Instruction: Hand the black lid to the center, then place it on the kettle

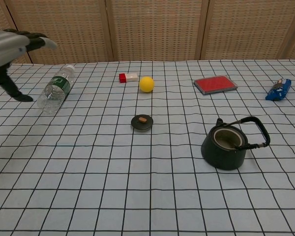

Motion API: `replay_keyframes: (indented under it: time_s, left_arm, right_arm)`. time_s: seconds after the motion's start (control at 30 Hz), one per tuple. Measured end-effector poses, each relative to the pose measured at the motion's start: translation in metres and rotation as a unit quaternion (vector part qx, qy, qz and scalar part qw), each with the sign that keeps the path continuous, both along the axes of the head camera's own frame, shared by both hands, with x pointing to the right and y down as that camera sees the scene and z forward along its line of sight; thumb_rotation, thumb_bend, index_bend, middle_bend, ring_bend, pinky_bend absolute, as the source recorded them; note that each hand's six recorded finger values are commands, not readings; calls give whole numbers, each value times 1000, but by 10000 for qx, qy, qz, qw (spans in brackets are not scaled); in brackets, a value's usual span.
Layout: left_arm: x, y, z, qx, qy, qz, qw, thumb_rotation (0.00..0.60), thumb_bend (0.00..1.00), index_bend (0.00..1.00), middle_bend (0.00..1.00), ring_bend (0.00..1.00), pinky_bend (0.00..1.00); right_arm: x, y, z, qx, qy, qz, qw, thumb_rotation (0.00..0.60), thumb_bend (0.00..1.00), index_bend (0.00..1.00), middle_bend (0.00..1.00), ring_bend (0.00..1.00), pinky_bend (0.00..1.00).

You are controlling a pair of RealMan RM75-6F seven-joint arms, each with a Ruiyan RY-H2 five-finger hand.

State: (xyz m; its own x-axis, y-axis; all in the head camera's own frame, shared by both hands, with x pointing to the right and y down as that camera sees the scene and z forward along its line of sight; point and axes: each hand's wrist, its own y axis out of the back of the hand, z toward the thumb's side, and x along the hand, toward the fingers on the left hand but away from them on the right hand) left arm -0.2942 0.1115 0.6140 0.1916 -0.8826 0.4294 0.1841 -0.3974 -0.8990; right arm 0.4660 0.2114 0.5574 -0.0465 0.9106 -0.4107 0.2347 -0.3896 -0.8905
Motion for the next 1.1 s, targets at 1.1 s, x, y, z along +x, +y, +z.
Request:
replay_keyframes:
  time_s: [1.1]
  left_arm:
    - [-145, 83, -56, -299, 479, -1273, 9903, 600, 103, 0, 0, 0, 0]
  right_arm:
    - [-228, -106, 1, -33, -951, -1458, 9847, 600, 159, 241, 1, 0, 0]
